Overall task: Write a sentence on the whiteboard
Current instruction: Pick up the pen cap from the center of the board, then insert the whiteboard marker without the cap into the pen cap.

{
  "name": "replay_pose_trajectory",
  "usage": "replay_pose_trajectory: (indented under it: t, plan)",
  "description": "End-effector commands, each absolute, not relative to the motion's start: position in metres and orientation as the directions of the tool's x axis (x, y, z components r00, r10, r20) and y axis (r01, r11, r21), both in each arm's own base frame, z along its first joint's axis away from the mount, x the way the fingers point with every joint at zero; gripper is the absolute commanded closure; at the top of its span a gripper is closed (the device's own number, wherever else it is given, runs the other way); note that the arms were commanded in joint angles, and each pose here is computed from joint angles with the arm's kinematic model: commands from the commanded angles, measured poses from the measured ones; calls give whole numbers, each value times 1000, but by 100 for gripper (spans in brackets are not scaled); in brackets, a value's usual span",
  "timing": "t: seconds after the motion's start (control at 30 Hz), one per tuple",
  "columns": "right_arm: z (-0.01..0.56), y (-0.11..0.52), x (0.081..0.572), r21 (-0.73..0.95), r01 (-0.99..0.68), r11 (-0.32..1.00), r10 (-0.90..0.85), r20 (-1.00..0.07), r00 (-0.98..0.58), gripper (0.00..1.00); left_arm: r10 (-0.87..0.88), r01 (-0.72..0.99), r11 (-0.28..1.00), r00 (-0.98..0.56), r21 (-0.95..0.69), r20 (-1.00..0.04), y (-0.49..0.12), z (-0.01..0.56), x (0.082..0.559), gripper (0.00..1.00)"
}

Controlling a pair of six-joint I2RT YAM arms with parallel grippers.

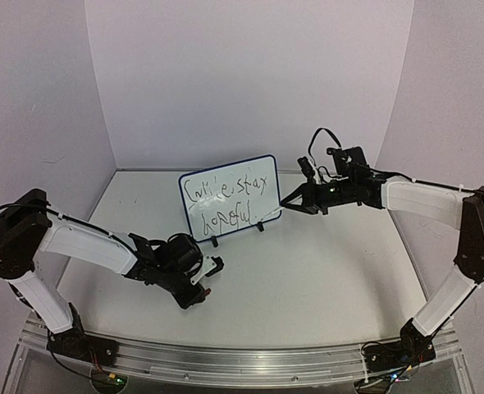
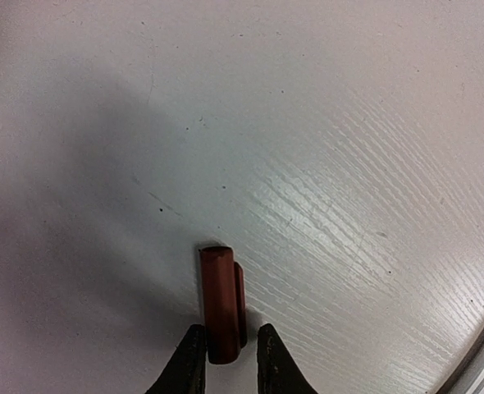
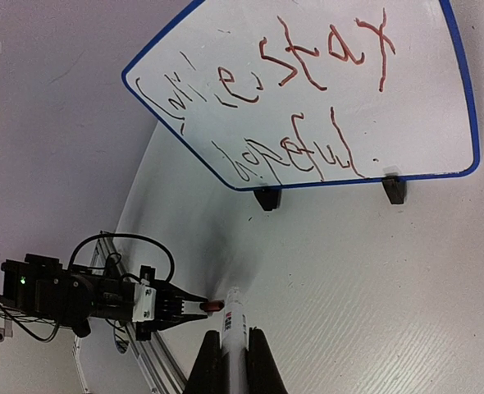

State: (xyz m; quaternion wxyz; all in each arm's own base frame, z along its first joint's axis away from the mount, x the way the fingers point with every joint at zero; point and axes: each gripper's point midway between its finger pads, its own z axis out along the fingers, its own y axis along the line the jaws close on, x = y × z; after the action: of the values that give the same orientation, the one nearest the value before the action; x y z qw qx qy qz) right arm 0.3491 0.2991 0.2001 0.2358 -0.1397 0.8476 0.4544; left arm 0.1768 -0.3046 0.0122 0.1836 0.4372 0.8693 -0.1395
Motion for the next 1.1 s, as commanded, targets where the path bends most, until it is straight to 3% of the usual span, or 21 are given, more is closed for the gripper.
replay_pose_trajectory:
  t: [0.0,0.17,0.37,0.77,1.07]
  plan:
    - [209,297,347,694,-468,547,-14,-551,-834,100,716,815,578,-537,-53,-446,-312,17,182,79]
    - [208,297,346,694,-467,549,-14,-551,-835,100,717,811,582,-545,-56,-436,-312,15,181,83]
    - [207,297,344,700,-462,545,-16,-542,-840,100,715,812,580,-542,-56,-442,-313,17,181,99]
    - [200,314,309,826,-410,388,-110,-400,-910,100,559,865,488,-410,-113,-721,-345,96,183,100]
    - [201,343,269,894,-370,253,-250,-309,-918,100,452,901,393,-362,-183,-815,-369,135,175,100]
